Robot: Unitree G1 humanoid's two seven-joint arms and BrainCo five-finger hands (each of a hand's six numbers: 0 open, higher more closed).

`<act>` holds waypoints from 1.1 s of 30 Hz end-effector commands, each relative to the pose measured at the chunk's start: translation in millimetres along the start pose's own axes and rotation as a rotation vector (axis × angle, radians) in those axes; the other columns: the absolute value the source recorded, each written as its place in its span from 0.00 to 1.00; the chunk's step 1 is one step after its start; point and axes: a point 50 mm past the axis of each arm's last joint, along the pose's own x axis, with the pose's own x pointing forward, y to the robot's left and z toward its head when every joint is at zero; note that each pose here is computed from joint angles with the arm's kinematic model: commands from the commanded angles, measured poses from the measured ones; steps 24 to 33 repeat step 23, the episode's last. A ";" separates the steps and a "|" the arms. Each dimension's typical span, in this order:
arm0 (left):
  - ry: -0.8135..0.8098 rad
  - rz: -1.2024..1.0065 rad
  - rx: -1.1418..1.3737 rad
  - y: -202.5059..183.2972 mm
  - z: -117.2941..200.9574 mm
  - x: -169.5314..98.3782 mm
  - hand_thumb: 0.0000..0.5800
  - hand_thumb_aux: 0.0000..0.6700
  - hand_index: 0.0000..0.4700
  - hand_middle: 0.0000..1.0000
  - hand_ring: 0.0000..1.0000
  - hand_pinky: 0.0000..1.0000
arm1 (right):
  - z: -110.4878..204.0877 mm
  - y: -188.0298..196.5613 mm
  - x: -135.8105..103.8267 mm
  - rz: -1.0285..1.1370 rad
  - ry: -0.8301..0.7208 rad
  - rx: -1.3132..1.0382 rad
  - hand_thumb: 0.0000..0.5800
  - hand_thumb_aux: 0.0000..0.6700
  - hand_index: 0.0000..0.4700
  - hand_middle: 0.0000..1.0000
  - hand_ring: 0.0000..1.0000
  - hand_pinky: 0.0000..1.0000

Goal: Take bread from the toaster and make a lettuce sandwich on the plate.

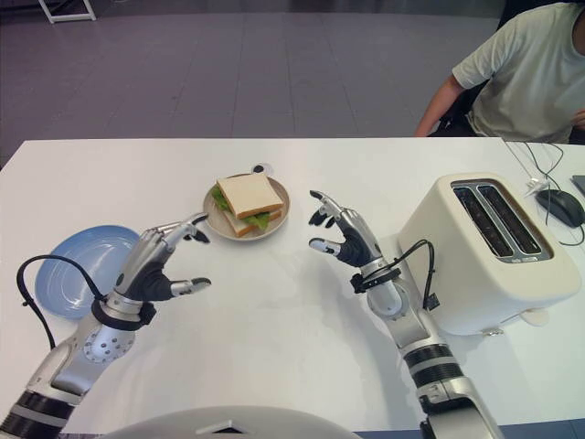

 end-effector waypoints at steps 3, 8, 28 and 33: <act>0.082 0.006 -0.336 -13.0 -7.8 -12.0 0.00 0.00 0.00 0.00 0.00 0.00 | 4.6 5.3 -3.6 0.008 -0.046 0.295 0.00 0.00 0.00 0.00 0.00 0.00; 0.089 -0.035 -0.423 -19.4 -8.6 -15.8 0.00 0.00 0.00 0.00 0.00 0.00 | 3.1 -7.1 -6.9 -0.026 -0.051 0.413 0.00 0.00 0.00 0.00 0.00 0.00; 0.106 -0.074 -0.367 -25.2 -11.8 -18.1 0.00 0.00 0.00 0.00 0.00 0.00 | -0.7 -8.8 -7.7 0.014 -0.046 0.397 0.00 0.00 0.00 0.00 0.00 0.00; 0.106 -0.074 -0.367 -25.2 -11.8 -18.1 0.00 0.00 0.00 0.00 0.00 0.00 | -0.7 -8.8 -7.7 0.014 -0.046 0.397 0.00 0.00 0.00 0.00 0.00 0.00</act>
